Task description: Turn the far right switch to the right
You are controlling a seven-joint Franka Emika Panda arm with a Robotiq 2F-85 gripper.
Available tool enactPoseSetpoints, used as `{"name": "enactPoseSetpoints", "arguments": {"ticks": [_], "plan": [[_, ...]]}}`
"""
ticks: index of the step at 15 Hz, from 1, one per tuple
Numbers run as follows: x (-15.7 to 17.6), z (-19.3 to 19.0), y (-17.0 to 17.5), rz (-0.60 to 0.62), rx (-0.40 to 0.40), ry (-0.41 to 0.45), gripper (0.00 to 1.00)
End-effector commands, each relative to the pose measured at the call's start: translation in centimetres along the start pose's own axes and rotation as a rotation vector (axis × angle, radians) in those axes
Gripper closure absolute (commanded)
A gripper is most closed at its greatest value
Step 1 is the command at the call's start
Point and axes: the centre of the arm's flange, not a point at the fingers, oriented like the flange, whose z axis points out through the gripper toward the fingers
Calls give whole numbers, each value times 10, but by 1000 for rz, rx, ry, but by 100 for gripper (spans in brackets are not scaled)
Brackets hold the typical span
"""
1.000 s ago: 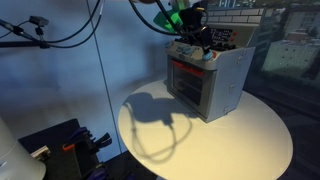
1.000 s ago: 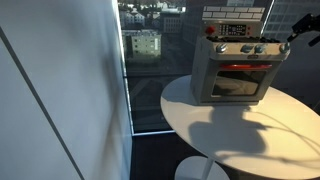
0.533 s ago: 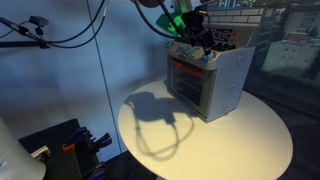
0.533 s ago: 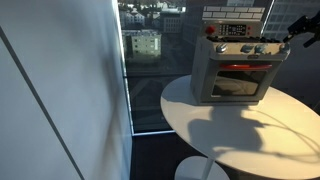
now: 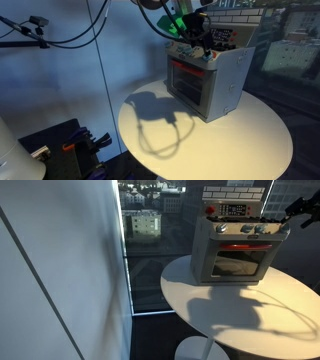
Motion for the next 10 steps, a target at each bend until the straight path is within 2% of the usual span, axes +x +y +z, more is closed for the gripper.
{"name": "enactPoseSetpoints", "arguments": {"ticks": [1,10], "plan": [[10,5,0,-14,21,16,0],[14,10,-5,-22,21,20,0]]}}
